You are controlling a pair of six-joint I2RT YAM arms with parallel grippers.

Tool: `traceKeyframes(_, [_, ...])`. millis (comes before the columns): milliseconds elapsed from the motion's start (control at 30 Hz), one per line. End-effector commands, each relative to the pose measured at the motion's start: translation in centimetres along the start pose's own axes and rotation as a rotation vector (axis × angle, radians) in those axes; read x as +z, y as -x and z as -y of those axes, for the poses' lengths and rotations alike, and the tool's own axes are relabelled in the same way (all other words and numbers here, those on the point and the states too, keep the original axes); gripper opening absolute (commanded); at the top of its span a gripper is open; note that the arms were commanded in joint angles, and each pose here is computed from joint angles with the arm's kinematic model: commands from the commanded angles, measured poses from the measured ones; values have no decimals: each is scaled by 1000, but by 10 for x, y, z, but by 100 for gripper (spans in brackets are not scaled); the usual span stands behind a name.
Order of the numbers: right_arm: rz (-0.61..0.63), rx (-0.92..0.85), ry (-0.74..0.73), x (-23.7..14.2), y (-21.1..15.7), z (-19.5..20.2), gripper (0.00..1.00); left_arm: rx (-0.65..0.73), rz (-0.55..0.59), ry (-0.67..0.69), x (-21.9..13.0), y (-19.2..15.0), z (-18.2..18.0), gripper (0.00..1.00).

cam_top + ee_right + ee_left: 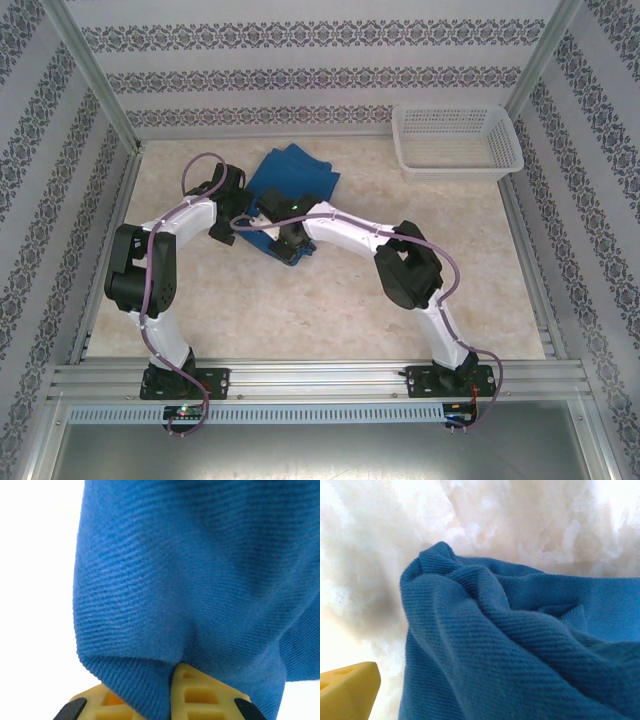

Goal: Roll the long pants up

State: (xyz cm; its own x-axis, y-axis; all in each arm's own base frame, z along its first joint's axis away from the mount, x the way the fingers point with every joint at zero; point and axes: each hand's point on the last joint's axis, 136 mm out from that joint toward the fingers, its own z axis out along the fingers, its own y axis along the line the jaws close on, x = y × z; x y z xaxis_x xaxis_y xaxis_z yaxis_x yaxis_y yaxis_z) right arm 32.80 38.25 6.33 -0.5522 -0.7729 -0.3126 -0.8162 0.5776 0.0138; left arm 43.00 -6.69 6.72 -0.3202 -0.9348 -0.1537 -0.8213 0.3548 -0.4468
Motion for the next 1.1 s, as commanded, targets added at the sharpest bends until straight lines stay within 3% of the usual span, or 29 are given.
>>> traceKeyframes(0, [-19,122,288,-35,-3,-35,0,-1,2,-25,-7,3,7,100])
traceKeyframes(367, [-77,266,645,-64,-8,-47,0,4,1,-28,-3,3,11,100])
traceKeyframes(633, [-153,344,775,-59,-21,-50,0,3,-10,-30,3,1,11,99])
traceKeyframes(700, [-172,349,759,-55,-25,-48,0,6,-17,-45,4,-1,14,77])
traceKeyframes(733, [-184,349,738,-52,-28,-46,0,8,-20,-50,4,-1,15,49])
traceKeyframes(767, [-191,348,715,-50,-30,-44,0,10,-23,-47,5,-2,15,9])
traceKeyframes(800, [-198,346,688,-48,-32,-41,0,12,-24,-43,4,-1,15,0])
traceKeyframes(933, [-197,344,587,-43,-36,-30,0,33,-39,-60,4,-3,21,0])
traceKeyframes(967, [-193,345,547,-40,-37,-25,3,37,-40,-58,4,-4,21,0])
traceKeyframes(1000, [-188,353,492,-38,-38,-17,21,41,-43,-56,3,-4,21,0])
traceKeyframes(1033, [-181,352,421,-37,-40,-8,48,46,-45,-45,3,-3,20,0])
traceKeyframes(1067, [-172,340,351,-38,-42,0,68,53,-48,-32,1,-3,20,0])
